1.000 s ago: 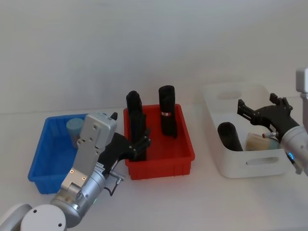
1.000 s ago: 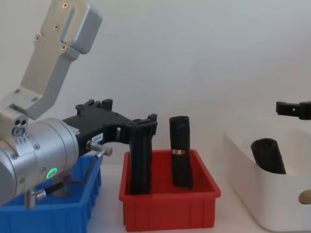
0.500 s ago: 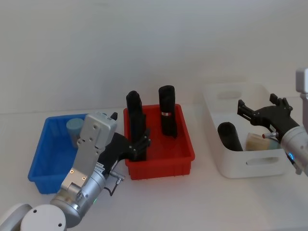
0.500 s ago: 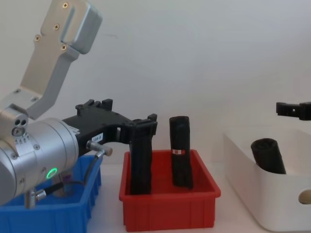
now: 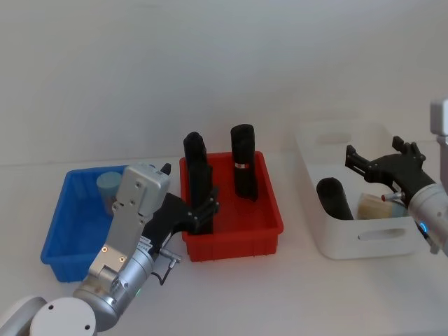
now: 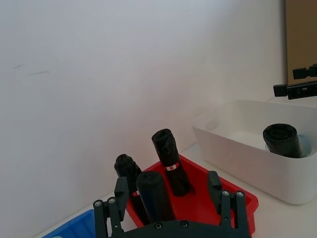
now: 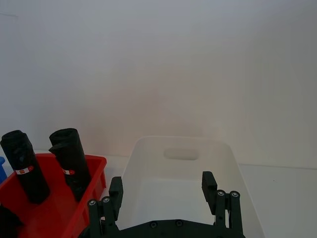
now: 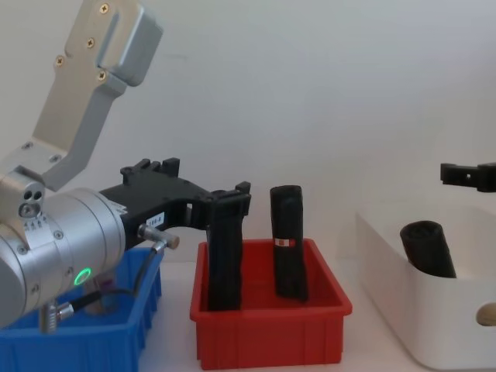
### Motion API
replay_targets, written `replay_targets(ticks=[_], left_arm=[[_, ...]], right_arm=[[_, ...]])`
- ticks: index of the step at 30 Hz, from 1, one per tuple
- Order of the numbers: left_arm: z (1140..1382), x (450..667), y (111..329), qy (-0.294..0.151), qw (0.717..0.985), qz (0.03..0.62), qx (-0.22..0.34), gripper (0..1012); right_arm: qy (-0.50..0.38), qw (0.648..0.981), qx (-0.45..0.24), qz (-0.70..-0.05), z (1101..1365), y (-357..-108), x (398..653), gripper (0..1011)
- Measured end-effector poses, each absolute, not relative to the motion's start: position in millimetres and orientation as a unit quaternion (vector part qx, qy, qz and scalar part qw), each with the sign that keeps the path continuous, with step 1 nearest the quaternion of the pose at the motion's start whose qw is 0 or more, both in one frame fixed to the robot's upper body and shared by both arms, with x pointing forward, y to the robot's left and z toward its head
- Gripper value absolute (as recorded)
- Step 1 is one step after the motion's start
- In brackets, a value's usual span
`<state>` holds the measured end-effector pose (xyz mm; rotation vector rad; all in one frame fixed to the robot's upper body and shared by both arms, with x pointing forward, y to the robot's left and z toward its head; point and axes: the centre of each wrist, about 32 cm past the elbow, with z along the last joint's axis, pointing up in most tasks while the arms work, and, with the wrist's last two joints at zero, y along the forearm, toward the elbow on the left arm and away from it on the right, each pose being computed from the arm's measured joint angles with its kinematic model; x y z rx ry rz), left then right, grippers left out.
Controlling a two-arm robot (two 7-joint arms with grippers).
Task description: Pick the cotton swabs from the blue box and place them into the white box.
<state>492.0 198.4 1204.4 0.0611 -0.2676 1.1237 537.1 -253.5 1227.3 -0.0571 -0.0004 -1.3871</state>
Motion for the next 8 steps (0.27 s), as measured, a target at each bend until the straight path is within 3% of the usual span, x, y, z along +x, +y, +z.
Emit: replay_targets(ticks=[8], left_arm=[[1204.4,492.0,198.4,-0.126,0.837,0.531,0.029,1004]], right_arm=[[0.0,0.769,-0.026,-0.639,1227.3,-253.5,537.1,1003]])
